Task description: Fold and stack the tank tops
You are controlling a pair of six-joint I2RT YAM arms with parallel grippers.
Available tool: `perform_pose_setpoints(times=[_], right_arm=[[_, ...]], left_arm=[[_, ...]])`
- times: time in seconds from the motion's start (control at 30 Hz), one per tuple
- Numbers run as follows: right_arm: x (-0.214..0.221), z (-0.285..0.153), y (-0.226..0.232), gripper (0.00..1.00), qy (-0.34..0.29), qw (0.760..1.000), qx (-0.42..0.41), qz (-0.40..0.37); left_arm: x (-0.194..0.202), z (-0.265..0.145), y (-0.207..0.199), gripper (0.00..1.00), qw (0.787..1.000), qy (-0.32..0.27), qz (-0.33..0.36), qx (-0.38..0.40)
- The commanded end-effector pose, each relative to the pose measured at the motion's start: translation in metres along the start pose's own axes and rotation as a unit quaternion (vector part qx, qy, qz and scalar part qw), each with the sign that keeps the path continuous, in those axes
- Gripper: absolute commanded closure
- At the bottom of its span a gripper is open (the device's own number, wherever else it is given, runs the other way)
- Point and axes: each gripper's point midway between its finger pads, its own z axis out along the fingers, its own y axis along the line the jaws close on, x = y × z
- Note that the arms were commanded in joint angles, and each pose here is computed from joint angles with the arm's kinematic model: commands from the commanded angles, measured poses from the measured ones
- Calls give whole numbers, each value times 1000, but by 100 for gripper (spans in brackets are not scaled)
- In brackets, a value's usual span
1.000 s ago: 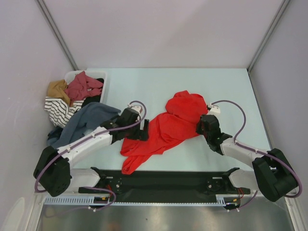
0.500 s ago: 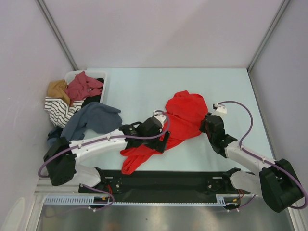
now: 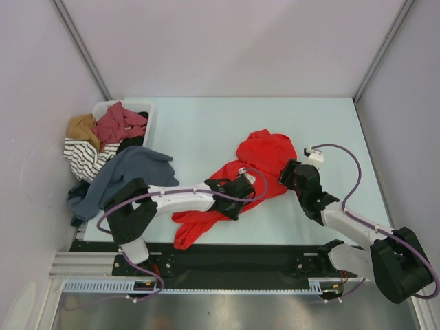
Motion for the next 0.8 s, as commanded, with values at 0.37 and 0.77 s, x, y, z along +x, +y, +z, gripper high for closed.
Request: perform_pose_setpoints(times=[0.37,0.77], right_arm=[[10,10,9,17,24,999,-24,7],[13,24,-8,100,54,998,-8,41]], left_arm=[[-41,-84,77,100,976,-161,-147,13],[-29,-131,152,100,938,-240,-250,-20]])
